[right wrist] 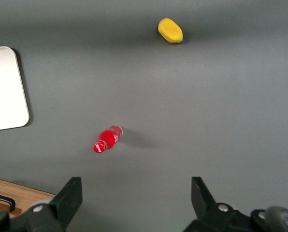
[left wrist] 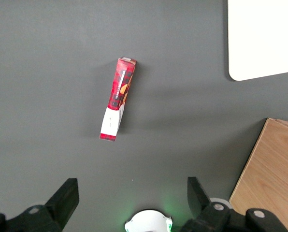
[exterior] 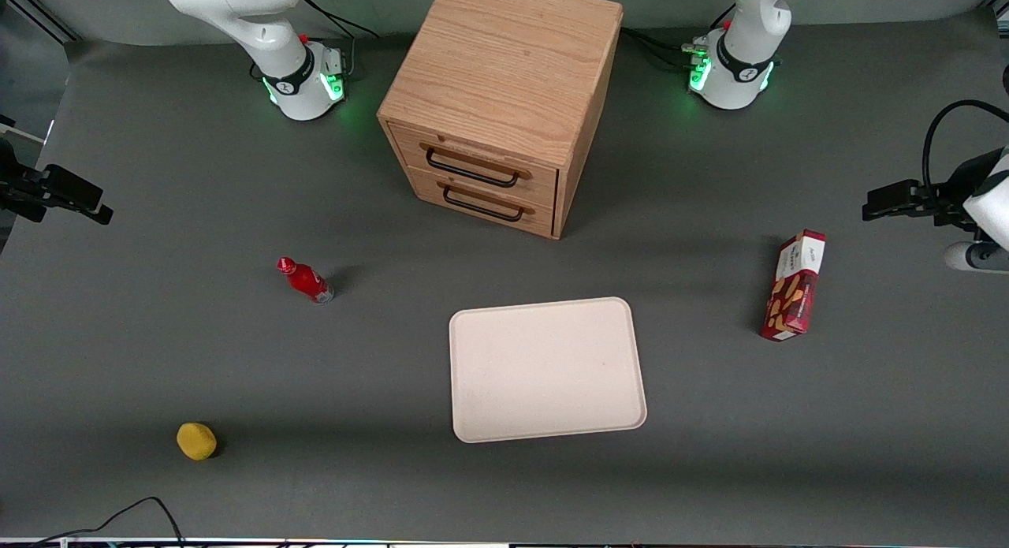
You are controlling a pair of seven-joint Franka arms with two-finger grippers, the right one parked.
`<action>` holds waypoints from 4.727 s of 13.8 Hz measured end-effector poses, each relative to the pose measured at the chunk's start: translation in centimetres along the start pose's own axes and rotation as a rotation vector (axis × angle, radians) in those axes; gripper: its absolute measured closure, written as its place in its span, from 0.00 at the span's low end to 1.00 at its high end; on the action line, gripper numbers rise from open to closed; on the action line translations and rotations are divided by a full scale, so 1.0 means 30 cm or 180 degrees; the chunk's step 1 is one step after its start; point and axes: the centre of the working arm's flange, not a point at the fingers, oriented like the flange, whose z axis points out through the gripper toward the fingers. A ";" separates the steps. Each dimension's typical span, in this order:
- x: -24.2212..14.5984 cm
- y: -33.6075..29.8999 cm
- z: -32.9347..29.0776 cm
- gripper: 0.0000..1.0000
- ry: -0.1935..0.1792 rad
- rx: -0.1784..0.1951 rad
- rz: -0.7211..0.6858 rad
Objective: Place red cookie box on tray
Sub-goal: 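Move the left gripper down to the upright red tartan shortbread box, then carry the held box with the left gripper over the white tray, then lower the box onto the tray, open the left gripper and withdraw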
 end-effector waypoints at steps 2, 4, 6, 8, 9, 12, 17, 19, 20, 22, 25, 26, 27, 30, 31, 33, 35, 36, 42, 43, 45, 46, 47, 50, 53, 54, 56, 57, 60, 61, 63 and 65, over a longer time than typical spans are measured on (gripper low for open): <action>-0.011 -0.008 -0.003 0.00 -0.0060 0.0004 -0.0018; -0.017 -0.031 0.001 0.00 -0.0110 0.0126 -0.0061; 0.007 -0.051 0.046 0.00 -0.0099 0.0181 0.0032; 0.067 -0.110 0.203 0.00 -0.0067 0.0194 0.0344; 0.096 -0.158 0.321 0.00 -0.0064 0.0192 0.0530; 0.131 -0.260 0.683 0.00 0.0026 0.0134 0.0883; 0.102 -0.231 1.077 0.07 0.0447 0.0112 0.0904; 0.106 -0.219 1.158 0.32 0.0526 0.0076 0.0852; 0.115 -0.217 1.182 0.44 0.0556 0.0075 0.0836; 0.128 -0.213 1.197 0.66 0.0586 0.0040 0.0793; 0.170 -0.210 1.113 0.85 0.0561 -0.0065 0.0767; 0.194 -0.206 1.045 0.85 0.0507 -0.0123 0.0781; 0.219 -0.202 0.952 0.85 0.0448 -0.0192 0.0782; 0.245 -0.164 0.558 0.85 0.0270 -0.0359 0.0557; 0.231 -0.137 0.426 0.85 0.0246 -0.0384 0.0444; 0.200 -0.021 0.233 0.85 0.0244 -0.0419 0.0205; 0.197 0.197 0.166 0.85 0.0245 -0.0464 -0.0095; 0.205 0.316 0.187 0.85 0.0200 -0.0478 -0.0193; 0.484 0.699 0.632 0.85 0.0481 -0.0486 -0.0547; 0.529 0.721 0.725 0.85 0.0549 -0.0510 -0.0617; 0.585 0.764 0.890 0.85 0.0736 -0.0566 -0.0710; 0.597 0.785 0.960 0.85 0.0851 -0.0594 -0.0743; 0.597 0.803 1.013 0.84 0.0953 -0.0608 -0.0753; 0.584 0.818 1.053 0.55 0.1021 -0.0567 -0.0737; 0.556 0.785 0.951 0.19 0.0828 -0.0350 -0.0720; 0.529 0.765 0.872 0.07 0.0726 -0.0228 -0.0655; 0.434 0.677 0.632 0.00 0.0486 -0.0020 -0.0500; 0.373 0.590 0.486 0.00 0.0401 0.0030 -0.0444; 0.133 0.230 0.122 0.00 0.0242 0.0104 -0.0167; 0.053 0.111 0.052 0.00 0.0186 0.0112 -0.0033; -0.050 -0.077 0.015 0.00 0.0118 0.0075 0.0199; -0.085 -0.165 0.059 0.00 0.0025 0.0027 0.0255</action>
